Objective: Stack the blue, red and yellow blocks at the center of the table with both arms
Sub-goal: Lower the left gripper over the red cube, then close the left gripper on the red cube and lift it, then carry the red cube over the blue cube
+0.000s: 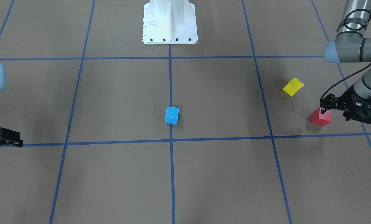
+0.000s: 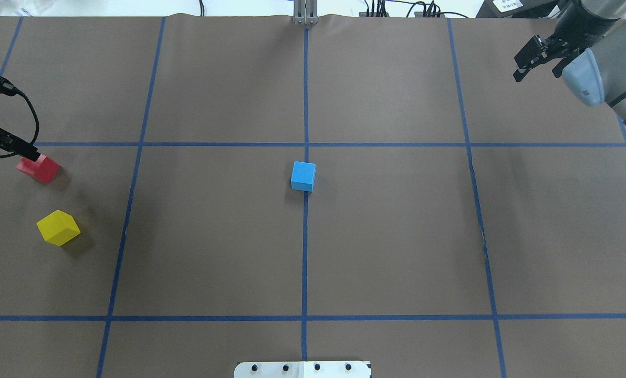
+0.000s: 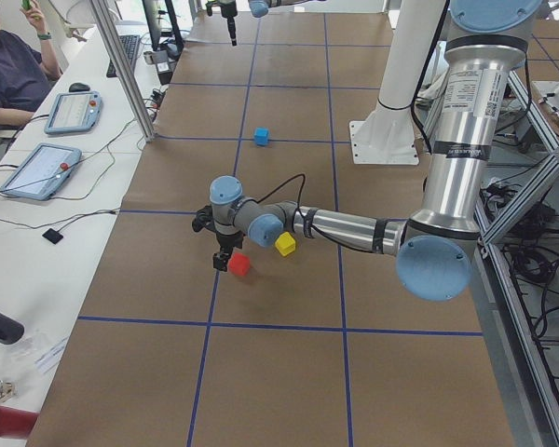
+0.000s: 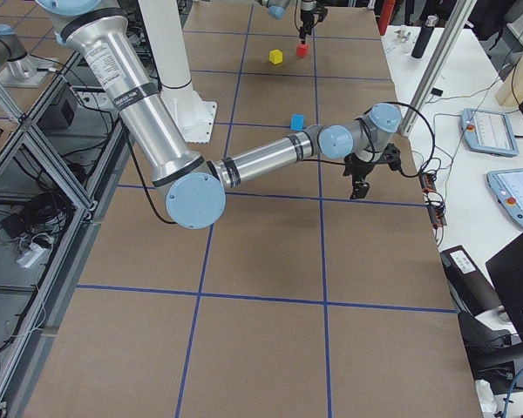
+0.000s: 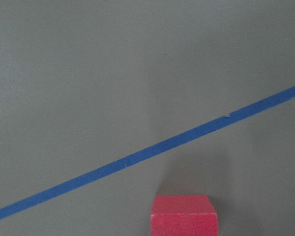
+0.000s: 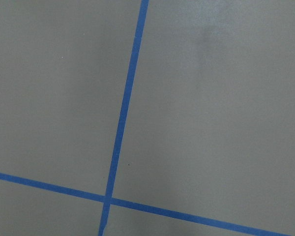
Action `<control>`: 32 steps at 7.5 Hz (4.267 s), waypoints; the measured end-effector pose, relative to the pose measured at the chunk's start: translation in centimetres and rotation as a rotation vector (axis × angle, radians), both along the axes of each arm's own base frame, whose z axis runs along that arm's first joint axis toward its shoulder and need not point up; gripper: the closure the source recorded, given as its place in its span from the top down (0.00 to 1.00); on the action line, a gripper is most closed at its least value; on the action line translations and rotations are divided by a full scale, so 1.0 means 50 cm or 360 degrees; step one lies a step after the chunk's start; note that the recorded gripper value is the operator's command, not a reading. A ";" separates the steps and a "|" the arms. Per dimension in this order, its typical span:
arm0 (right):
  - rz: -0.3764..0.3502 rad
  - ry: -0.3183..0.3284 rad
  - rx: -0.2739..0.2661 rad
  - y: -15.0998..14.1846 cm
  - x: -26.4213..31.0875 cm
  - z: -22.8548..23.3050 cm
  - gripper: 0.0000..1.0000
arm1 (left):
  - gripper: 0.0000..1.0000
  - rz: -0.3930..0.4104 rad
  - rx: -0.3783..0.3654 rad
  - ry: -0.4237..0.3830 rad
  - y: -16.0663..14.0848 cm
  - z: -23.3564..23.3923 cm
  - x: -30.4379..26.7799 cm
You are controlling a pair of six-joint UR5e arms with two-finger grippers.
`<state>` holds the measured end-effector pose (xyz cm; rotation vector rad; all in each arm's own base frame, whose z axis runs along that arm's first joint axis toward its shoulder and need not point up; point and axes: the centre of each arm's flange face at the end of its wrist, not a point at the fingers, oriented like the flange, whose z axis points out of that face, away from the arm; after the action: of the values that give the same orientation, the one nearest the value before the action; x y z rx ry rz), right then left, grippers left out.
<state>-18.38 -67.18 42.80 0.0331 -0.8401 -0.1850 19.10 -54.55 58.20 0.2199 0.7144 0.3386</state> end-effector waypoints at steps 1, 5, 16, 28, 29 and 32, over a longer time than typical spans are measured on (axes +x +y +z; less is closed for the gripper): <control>0.0000 0.0001 -0.0001 0.000 0.000 0.001 0.99 | 0.99 -0.0018 -0.0014 0.0004 0.000 0.001 0.002; 0.0000 0.0004 -0.0004 0.002 0.003 0.006 0.99 | 0.99 -0.0051 -0.0047 0.0026 0.004 0.004 0.027; 0.0024 0.0008 -0.0015 0.000 0.026 0.017 0.99 | 0.00 0.0035 -0.0068 0.0089 0.014 0.032 0.081; 0.0095 0.0078 -0.0092 0.252 0.483 0.423 0.99 | 0.00 -0.0291 -0.0699 0.0140 -0.076 -0.822 0.485; 0.0107 0.0078 -0.0103 0.281 0.486 0.429 0.99 | 0.00 -0.0297 -0.0695 0.0173 -0.079 -0.848 0.546; 0.0128 0.0078 -0.0129 0.306 0.487 0.434 0.99 | 0.00 -0.0277 -0.0603 0.0204 -0.069 -0.913 0.678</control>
<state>5.96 -51.88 64.52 -0.0135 -0.7954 -0.0757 52.99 -57.98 12.57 -0.0571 0.8652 0.0195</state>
